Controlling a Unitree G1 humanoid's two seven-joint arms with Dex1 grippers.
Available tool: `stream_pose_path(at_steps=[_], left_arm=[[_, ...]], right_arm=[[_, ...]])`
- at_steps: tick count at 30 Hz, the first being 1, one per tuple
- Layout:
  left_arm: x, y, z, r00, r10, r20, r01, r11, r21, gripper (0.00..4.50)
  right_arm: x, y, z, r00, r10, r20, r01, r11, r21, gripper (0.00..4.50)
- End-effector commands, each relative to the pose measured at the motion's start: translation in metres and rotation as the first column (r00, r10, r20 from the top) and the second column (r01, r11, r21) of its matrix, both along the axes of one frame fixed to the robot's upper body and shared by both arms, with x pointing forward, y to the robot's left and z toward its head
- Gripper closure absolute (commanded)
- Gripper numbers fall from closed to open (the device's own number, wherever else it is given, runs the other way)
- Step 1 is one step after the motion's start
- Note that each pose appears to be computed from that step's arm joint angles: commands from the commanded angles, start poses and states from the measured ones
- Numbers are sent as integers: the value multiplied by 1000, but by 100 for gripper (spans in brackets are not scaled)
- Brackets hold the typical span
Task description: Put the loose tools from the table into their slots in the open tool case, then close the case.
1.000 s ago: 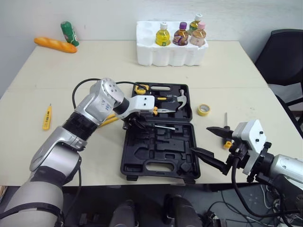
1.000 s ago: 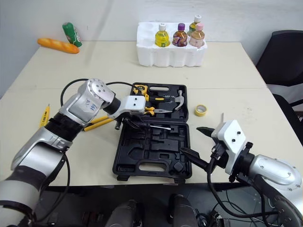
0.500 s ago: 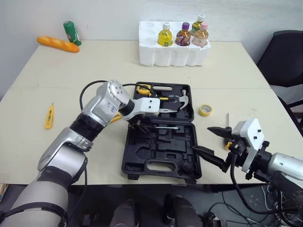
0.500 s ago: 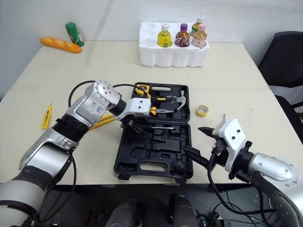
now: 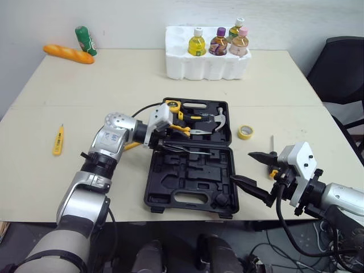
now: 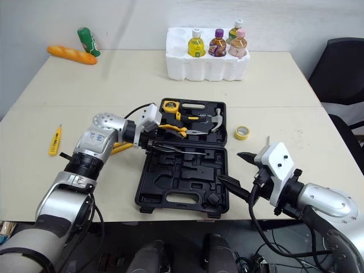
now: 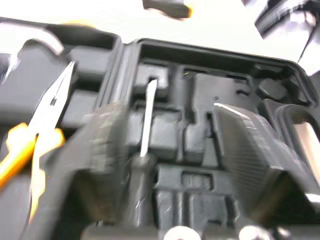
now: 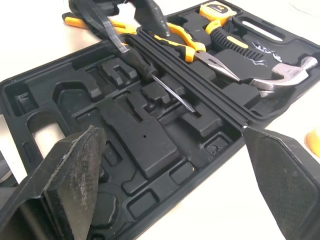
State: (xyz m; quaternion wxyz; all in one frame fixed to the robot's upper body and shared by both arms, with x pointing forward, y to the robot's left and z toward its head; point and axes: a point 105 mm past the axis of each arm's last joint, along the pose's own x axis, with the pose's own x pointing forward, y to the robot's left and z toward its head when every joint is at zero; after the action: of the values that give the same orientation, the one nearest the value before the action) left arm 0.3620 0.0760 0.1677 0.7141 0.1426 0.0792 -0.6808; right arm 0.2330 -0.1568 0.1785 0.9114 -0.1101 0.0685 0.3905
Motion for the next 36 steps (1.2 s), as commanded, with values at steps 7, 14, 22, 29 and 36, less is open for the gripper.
stream_pose_path(at_steps=[7,14,22,29,36], left_arm=[[7,-2,-1,1000,13,24,-11,998,-67,443],[11,-7,-14,999,23,42,-24,1000,7,443],[9,-2,-34,999,16,50,-22,992,122,443],[12,5,-66,998,53,37,-61,956,288,443],[8,4,-81,998,54,16,-56,945,322,443]], right_arm=[[1,-1,11,999,-8,48,9,1000,-26,0],[1,-3,15,998,-18,55,20,1000,-25,0],[3,-4,12,999,-24,43,25,999,-23,0],[6,-5,9,999,-27,36,28,999,-23,0],[9,-5,7,999,-37,36,38,999,-29,0]])
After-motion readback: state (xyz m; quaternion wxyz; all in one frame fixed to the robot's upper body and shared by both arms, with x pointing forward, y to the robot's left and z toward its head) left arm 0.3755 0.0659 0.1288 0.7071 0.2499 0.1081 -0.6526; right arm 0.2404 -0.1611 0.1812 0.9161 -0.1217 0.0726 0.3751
